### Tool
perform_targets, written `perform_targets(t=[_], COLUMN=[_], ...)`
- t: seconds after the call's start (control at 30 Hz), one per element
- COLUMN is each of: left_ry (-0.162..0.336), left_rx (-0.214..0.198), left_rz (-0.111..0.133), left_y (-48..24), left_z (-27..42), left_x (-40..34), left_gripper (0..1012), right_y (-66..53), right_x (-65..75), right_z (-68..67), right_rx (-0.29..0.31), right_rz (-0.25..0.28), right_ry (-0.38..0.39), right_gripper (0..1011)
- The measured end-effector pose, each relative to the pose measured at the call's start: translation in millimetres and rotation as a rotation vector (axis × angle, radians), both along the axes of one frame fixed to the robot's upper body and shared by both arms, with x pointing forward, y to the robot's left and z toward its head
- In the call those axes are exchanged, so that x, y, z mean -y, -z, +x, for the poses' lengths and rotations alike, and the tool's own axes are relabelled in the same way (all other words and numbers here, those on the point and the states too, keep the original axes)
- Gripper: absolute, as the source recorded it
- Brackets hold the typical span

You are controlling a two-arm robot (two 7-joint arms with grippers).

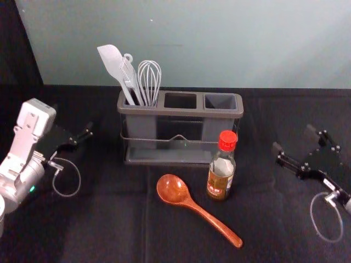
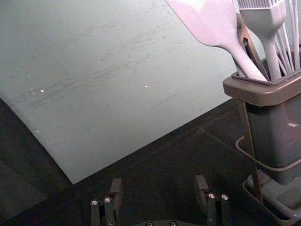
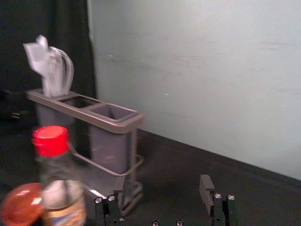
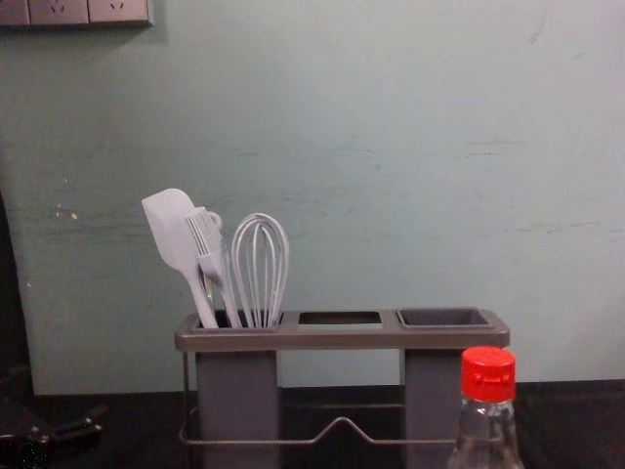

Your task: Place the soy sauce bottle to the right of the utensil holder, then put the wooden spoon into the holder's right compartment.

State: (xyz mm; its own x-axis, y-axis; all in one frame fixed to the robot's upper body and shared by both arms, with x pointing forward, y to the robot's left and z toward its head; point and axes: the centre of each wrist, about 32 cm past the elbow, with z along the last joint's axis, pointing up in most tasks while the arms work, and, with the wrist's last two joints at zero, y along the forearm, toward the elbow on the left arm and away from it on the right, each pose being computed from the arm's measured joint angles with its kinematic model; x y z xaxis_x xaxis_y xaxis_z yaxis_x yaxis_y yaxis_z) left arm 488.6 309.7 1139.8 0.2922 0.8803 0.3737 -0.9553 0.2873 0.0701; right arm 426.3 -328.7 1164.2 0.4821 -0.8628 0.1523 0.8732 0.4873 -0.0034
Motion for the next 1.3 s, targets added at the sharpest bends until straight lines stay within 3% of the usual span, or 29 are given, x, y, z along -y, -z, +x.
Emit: perform_targets(t=[0.17,0.37,0.8,1.3], left_ry=[0.0,0.0,0.0,0.0], left_rx=[0.0,0.0,0.0,0.0], left_rz=[0.0,0.0,0.0,0.0], left_y=[0.0,0.0,0.0,0.0], left_z=[0.0,0.0,0.0,0.0], left_x=[0.0,0.0,0.0,0.0], left_gripper=[1005,1005,1005,1005], right_y=[-3.1,-6.1,-12.3,-17.4], right_x=[7.0,5.9,-17.6,-43.7], right_z=[-7.3,-7.7,1.2,22.5], right_rx=[-0.061,-0.089,-0.101,-0.092], right_rz=[0.086,0.121,0.112,0.067], right_ry=[-0.095,-0.203,-0.337,-0.359], right_gripper=[1004,1004,1004,1004])
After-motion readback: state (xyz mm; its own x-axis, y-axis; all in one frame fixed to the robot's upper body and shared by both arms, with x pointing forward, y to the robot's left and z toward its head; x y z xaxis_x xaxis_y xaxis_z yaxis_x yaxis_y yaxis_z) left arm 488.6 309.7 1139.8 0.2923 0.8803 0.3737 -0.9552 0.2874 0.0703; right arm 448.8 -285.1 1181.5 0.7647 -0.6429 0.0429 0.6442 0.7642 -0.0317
